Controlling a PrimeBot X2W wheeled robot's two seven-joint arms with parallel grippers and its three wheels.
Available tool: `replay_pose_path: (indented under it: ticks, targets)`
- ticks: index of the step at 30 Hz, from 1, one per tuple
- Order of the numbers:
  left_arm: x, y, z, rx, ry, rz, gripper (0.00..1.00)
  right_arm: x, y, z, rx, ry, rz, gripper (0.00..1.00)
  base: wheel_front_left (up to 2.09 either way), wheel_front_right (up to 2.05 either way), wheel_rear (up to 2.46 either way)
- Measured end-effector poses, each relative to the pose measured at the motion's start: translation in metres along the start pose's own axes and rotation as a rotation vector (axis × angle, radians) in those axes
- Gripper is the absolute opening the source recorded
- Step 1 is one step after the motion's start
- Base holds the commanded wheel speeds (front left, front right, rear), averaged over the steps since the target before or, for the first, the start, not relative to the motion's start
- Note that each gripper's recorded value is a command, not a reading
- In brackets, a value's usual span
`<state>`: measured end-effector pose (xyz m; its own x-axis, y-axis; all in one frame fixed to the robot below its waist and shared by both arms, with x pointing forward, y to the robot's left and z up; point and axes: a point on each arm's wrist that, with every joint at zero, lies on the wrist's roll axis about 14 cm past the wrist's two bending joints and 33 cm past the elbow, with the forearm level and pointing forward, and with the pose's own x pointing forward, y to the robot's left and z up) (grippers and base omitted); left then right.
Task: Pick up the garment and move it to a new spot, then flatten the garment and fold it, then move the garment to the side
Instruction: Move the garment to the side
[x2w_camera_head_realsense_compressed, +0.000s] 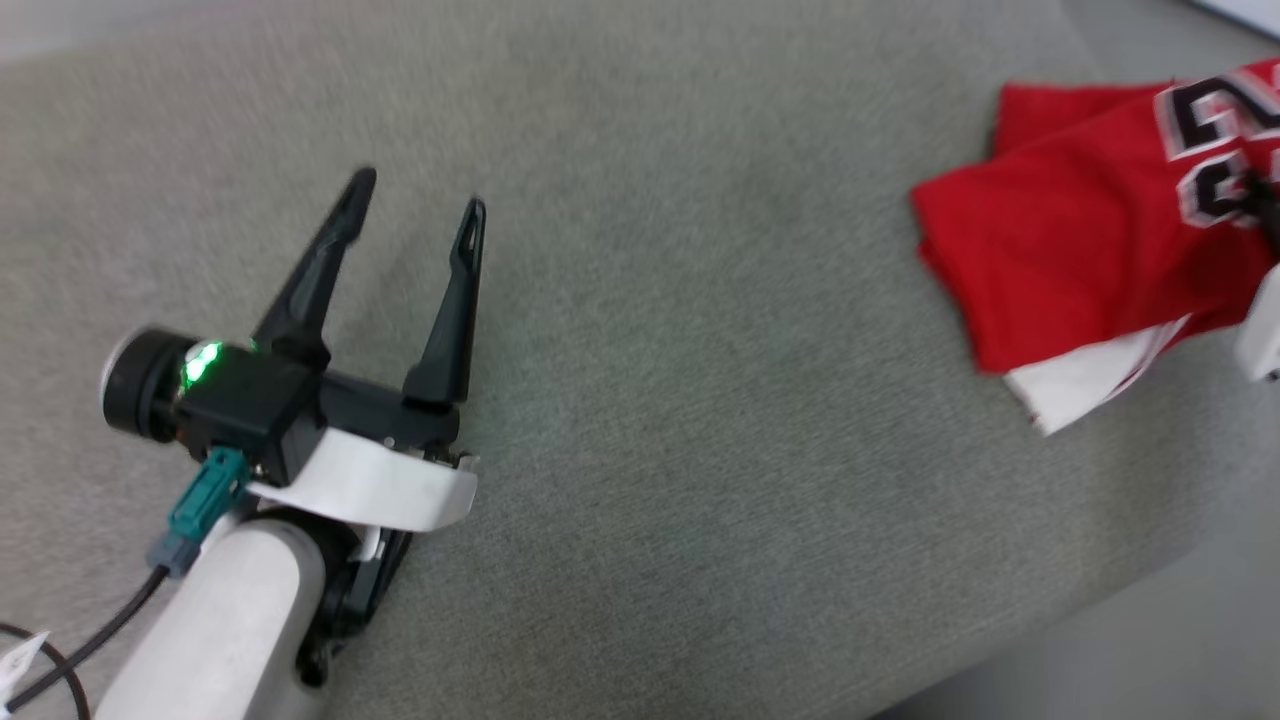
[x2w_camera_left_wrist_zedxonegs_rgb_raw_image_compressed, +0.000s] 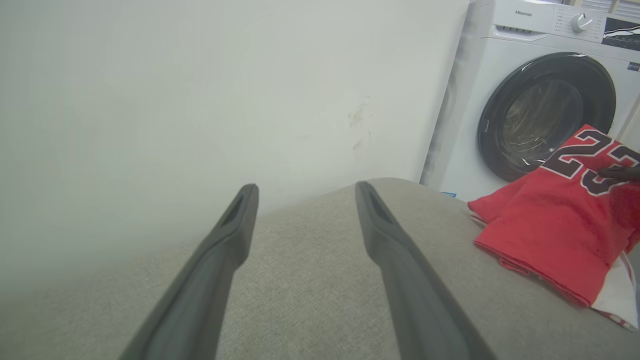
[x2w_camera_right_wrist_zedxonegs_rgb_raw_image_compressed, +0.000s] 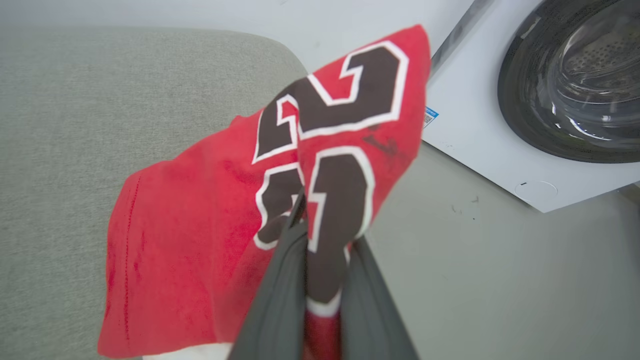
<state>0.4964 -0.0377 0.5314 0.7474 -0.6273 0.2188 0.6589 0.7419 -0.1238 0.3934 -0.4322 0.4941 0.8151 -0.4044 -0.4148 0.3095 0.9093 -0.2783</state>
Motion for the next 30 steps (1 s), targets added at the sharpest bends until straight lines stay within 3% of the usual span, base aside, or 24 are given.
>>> replay_pose_path:
  ticks: [8, 9, 10, 17, 23, 30]
  targets:
    - [0.013, 0.020, -0.047, -0.035, 0.054, -0.018, 1.00, 0.045, -0.020, -0.040, 0.018, 0.063, -0.127, 0.03, 0.00, 0.00, 0.00]
    - [0.012, 0.023, -0.053, -0.040, 0.064, -0.013, 1.00, 0.050, -0.017, -0.049, 0.024, 0.077, -0.133, 0.38, 0.00, 0.00, 0.00]
    - [0.012, 0.026, -0.059, -0.044, 0.072, -0.008, 1.00, 0.053, -0.016, -0.056, 0.025, 0.088, -0.140, 1.00, 0.00, 0.00, 0.00]
    - [0.007, 0.038, -0.075, -0.041, 0.109, 0.013, 1.00, 0.062, -0.020, -0.086, 0.037, 0.119, -0.205, 1.00, 0.00, 0.00, 0.00]
    - [0.004, 0.035, -0.062, -0.031, 0.095, 0.020, 1.00, 0.049, -0.046, -0.072, 0.055, 0.051, -0.278, 1.00, 0.00, 0.00, 0.00]
    - [-0.015, 0.029, -0.042, -0.031, 0.084, 0.075, 1.00, 0.031, -0.048, -0.043, 0.043, -0.078, -0.258, 1.00, 0.00, 0.00, 0.00]
